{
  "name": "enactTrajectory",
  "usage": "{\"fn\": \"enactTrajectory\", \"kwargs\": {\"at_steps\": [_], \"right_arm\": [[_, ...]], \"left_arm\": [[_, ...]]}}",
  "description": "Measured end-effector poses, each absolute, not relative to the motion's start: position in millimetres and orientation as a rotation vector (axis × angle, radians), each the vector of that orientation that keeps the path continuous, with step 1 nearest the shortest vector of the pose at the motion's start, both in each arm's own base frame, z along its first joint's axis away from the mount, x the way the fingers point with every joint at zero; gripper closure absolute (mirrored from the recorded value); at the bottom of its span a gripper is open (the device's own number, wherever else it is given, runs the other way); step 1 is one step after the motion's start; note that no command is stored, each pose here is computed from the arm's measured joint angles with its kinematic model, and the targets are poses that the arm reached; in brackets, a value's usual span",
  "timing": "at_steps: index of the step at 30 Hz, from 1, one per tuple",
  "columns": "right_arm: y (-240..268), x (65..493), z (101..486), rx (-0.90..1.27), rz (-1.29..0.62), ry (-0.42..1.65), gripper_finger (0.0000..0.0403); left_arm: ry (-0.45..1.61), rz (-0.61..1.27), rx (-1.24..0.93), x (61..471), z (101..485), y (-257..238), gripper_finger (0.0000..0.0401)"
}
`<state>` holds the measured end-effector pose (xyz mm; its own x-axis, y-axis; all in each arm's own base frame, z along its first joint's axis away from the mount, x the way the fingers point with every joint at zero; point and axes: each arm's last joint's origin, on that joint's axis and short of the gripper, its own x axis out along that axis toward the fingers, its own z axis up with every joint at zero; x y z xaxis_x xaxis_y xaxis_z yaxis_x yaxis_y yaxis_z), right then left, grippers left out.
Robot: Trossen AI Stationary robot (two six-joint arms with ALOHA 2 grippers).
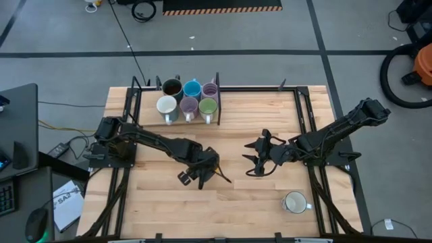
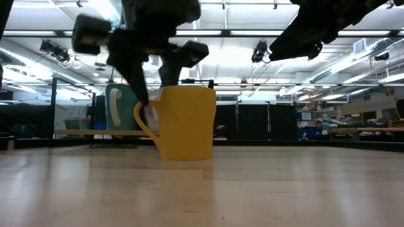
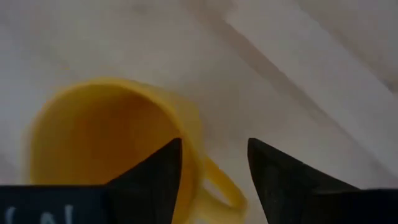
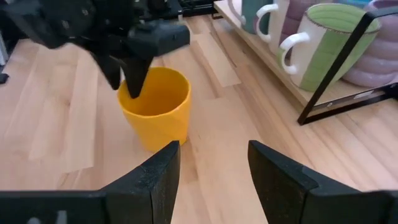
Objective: Place coffee mugs
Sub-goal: Put the yellow mug on the shelf
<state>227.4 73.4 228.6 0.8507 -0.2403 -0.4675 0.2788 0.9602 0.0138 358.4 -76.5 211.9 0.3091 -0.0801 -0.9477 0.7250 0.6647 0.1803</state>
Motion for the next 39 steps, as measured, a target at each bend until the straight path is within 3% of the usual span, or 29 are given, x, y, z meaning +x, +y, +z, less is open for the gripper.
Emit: {"fn": "enactTrajectory", "kwargs": {"at_steps": [7,16,22,30,39], "right_arm": [[66,229,229,0.005,-0.323,0.480,0.0208],[59,231,228,-0.060,-0.338,0.499,0.0208],[55,232,228,-0.081,-0.348,0.504,0.0208],[55,232,228,-0.068,-0.311,0.512,0.0208],[56,232,228,-0.062,-0.296,0.512,0.0208]], "left_arm": [[1.121,-0.337,0.395,371,240,-76,0.0224],[1.126,0.045,-0.187,377,250,-64,0.0232],[0.984,0.218,-0.466,388,256,-63,0.0232],[0.928,0.265,-0.581,394,255,-64,0.0232],[0.956,0.307,-0.541,394,246,-70,0.0232]]}}
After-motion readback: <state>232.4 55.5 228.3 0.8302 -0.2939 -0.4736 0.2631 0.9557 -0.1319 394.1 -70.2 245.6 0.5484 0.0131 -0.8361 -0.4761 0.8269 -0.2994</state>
